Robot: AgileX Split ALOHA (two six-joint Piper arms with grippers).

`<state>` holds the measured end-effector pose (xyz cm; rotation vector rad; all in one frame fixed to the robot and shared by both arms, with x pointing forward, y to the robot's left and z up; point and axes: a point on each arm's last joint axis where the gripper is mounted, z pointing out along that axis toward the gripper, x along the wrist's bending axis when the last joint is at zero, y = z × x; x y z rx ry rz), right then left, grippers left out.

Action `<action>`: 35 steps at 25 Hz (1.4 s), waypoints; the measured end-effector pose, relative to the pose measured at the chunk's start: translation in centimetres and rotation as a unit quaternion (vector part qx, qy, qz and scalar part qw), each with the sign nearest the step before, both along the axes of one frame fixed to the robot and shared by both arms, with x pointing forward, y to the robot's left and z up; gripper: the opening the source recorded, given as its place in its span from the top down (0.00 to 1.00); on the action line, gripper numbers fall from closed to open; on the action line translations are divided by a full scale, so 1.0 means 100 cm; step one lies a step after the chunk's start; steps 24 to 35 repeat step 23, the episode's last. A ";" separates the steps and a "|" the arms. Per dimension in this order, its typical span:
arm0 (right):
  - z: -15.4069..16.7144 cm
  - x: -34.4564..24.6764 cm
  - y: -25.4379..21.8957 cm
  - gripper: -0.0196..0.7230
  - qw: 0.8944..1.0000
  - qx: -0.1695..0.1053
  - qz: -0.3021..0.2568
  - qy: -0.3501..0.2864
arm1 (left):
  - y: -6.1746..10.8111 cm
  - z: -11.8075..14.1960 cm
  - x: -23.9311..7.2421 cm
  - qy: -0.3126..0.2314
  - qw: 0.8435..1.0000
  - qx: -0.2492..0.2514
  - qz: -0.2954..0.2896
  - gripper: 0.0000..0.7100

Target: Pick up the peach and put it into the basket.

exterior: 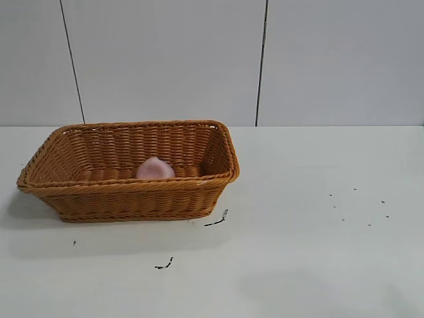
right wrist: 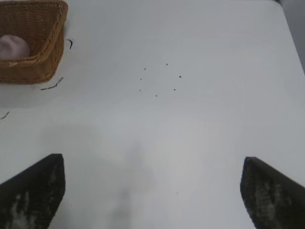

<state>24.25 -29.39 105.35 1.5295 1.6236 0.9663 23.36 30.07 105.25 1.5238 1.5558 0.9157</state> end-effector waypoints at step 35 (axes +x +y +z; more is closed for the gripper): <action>0.000 -0.008 0.000 0.04 1.000 0.000 0.001 -0.030 | 0.000 0.000 0.000 0.000 1.000 0.000 0.000 0.02</action>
